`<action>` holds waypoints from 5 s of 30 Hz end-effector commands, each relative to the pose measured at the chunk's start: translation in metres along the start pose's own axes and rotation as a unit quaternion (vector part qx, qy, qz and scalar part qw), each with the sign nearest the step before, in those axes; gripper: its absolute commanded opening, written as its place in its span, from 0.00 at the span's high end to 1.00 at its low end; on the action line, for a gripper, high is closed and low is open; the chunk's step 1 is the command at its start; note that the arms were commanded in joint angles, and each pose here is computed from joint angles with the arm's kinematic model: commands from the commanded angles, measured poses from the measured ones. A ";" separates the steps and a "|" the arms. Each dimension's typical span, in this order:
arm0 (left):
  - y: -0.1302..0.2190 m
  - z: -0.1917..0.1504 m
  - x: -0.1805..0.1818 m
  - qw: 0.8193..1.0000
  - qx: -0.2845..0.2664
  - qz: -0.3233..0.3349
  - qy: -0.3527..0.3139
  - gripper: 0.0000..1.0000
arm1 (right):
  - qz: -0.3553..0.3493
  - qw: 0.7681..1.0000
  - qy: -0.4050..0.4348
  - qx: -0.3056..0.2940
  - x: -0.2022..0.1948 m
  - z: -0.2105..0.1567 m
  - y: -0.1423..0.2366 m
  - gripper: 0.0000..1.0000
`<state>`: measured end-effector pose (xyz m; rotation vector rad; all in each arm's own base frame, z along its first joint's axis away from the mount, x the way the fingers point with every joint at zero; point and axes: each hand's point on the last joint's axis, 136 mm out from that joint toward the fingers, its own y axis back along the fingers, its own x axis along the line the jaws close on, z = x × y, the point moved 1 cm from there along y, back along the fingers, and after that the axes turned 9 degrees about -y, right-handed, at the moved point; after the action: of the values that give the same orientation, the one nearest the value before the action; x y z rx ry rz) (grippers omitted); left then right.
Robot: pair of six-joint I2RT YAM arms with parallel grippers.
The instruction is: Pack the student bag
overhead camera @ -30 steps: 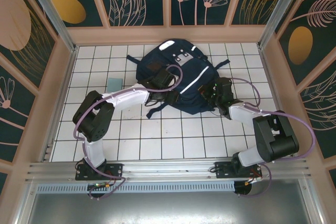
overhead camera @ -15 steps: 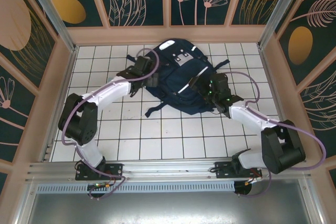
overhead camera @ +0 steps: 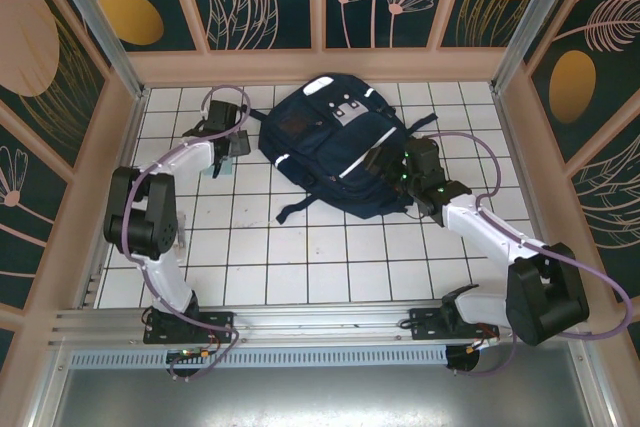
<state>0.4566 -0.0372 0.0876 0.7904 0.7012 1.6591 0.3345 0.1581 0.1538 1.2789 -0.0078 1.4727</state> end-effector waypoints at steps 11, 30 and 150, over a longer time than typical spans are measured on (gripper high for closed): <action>-0.049 -0.015 0.002 0.996 0.047 -0.081 0.009 0.01 | 0.011 1.000 0.009 -0.020 0.016 0.010 0.009 0.01; -0.077 -0.047 0.002 0.992 0.115 -0.058 0.001 0.15 | 0.007 1.000 0.009 -0.018 0.015 0.006 0.003 0.01; 0.193 -0.061 -0.390 0.857 -0.095 -0.332 -0.383 0.17 | 0.004 0.982 -0.026 -0.187 -0.063 0.079 0.098 1.00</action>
<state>0.3672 -0.4520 0.1113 0.9245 0.1597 0.7287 0.3015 0.0284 0.2018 1.0137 -0.3039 1.3459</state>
